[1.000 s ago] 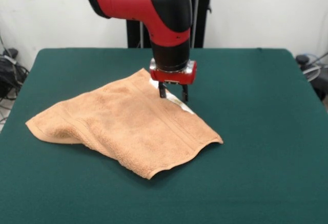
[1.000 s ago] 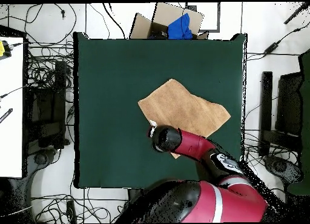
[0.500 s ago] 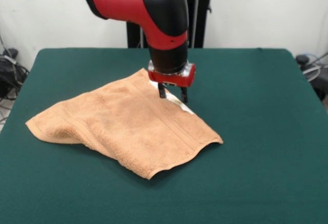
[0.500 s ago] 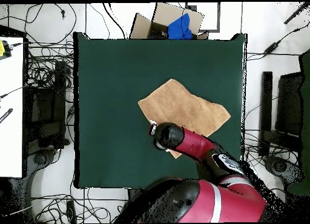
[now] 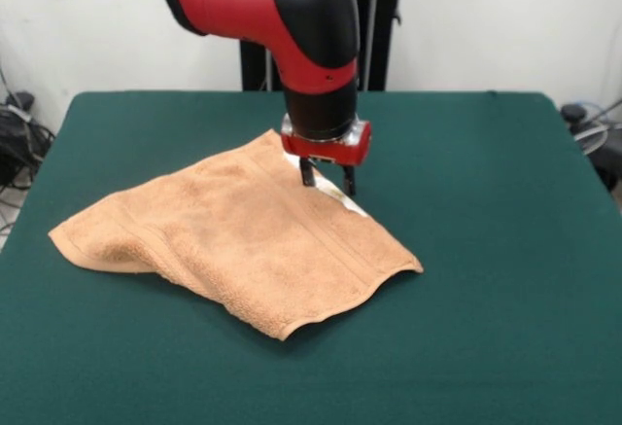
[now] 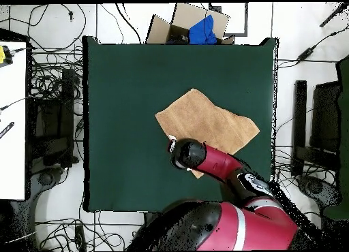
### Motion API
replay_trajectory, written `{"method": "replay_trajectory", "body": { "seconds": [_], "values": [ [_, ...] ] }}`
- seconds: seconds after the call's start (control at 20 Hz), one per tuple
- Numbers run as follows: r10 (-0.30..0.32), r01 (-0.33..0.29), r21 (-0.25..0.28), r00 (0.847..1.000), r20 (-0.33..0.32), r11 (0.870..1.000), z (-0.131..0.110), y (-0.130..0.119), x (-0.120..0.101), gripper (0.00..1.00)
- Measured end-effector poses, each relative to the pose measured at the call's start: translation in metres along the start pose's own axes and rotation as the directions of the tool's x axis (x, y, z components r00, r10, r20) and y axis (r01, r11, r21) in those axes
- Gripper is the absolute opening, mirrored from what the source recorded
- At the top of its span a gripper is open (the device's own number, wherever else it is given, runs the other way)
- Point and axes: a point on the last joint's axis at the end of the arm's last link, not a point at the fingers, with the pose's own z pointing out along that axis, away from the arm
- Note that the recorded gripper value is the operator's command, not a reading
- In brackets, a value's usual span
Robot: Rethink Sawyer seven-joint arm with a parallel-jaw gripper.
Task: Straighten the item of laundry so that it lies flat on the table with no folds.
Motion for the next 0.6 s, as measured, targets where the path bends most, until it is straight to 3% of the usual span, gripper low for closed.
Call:
{"method": "replay_trajectory", "body": {
  "seconds": [0.6],
  "values": [
    [0.058, -0.059, 0.012, 0.996, 0.064, 0.998, 0.0008, 0.0017, 0.0072, 1.0]
  ]
}}
